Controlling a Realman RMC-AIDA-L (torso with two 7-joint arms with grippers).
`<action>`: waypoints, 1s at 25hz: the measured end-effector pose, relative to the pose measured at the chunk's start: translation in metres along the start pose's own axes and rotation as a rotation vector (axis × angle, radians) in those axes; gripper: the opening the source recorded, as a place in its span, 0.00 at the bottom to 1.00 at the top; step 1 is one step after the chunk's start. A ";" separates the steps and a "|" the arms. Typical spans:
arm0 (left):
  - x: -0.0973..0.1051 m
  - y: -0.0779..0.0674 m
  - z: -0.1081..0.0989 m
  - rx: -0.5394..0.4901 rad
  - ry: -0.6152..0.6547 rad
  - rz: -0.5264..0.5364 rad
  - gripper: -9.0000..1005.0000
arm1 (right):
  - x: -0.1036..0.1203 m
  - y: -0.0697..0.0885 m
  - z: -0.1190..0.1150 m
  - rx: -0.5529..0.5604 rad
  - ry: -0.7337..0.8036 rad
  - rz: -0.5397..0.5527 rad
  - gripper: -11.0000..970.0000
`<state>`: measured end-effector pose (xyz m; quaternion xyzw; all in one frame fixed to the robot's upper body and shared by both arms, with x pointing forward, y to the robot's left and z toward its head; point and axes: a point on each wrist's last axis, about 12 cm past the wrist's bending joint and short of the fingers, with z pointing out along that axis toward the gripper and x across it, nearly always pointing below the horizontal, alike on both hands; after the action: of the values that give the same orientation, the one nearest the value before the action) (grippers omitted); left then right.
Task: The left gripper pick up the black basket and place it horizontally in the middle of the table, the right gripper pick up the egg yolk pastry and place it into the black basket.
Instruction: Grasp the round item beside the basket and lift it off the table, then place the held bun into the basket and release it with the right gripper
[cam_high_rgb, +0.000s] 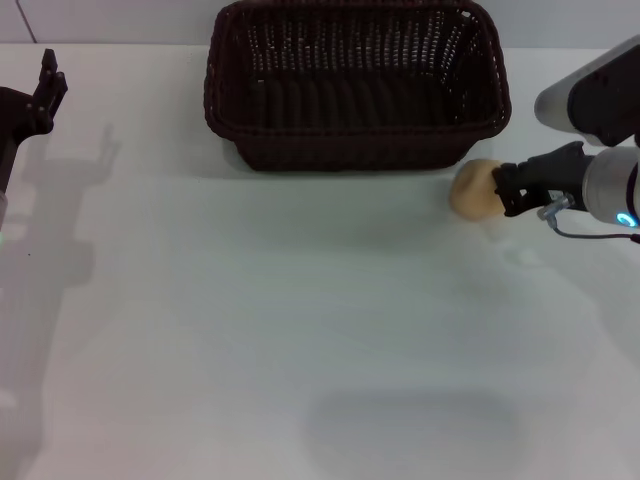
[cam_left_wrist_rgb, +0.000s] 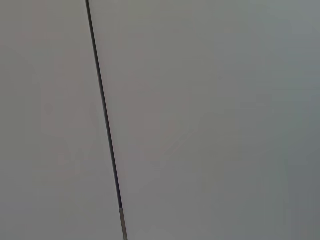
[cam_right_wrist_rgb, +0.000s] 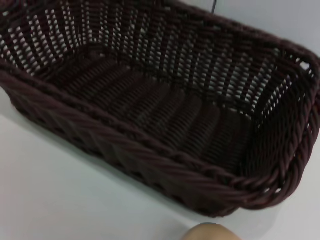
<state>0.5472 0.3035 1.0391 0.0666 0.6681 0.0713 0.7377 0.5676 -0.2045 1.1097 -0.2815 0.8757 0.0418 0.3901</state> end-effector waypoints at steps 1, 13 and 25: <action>0.000 0.000 0.000 0.000 0.000 0.000 0.81 | -0.002 0.001 -0.003 0.001 -0.013 -0.002 0.02; 0.000 0.002 0.000 -0.012 0.002 -0.004 0.81 | -0.042 0.022 -0.025 -0.022 -0.150 -0.109 0.01; 0.001 0.002 -0.001 -0.013 0.002 -0.005 0.81 | -0.090 0.017 -0.059 0.058 -0.326 -0.199 0.01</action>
<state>0.5466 0.3053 1.0388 0.0599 0.6686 0.0738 0.7375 0.5683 -0.1658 1.2116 -0.3449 0.7696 0.0228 0.5369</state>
